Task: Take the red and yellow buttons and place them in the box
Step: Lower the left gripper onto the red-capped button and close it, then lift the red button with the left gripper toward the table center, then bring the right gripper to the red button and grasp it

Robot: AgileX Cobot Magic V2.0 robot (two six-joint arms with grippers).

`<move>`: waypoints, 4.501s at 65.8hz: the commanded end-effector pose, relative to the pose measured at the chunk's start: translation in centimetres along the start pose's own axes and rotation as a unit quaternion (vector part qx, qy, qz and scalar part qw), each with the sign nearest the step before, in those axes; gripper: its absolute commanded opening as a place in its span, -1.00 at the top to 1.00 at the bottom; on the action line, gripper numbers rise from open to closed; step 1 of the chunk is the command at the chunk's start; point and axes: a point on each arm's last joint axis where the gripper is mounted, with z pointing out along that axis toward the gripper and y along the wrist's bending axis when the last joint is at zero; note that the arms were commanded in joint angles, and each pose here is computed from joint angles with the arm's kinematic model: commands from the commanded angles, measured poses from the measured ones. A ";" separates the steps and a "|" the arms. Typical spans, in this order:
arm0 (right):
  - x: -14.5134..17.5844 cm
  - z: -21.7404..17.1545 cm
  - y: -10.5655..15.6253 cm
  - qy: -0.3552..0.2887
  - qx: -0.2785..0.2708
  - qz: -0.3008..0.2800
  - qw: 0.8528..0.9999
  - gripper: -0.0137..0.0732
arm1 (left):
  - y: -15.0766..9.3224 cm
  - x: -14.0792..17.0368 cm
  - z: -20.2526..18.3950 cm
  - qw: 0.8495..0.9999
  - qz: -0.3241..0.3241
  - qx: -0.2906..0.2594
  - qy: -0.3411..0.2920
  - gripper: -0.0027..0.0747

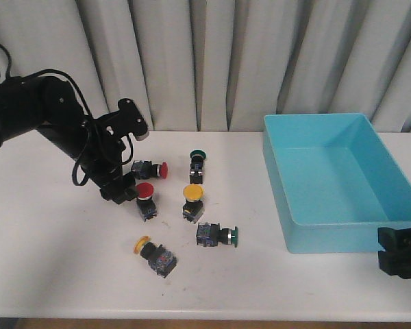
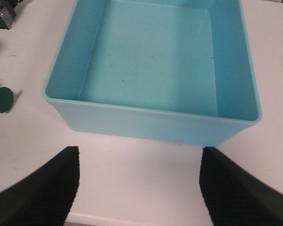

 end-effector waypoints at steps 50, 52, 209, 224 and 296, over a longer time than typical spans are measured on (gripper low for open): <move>-1.5 -0.5 -0.3 -0.049 0.007 -0.002 0.999 -0.38 | 2.2 -2.9 7.0 0.999 0.019 0.043 -0.015 -0.57; -1.5 -0.5 -0.3 -0.049 0.007 -0.002 0.999 -0.38 | 2.2 -2.9 7.0 0.999 0.019 0.044 -0.014 -0.56; -1.5 -0.5 -0.3 -0.048 0.007 -0.003 0.999 -0.38 | -8.6 5.5 -11.3 0.984 0.000 -0.075 -0.163 0.50; -1.5 -0.5 -0.3 -0.049 0.009 -0.033 0.998 -0.38 | -10.1 4.2 -11.5 0.969 0.056 -0.005 -0.239 0.50; -10.8 2.1 17.0 -0.101 -0.361 -0.509 0.775 -0.55 | -12.8 1.9 -11.3 0.872 0.232 0.138 -0.409 0.50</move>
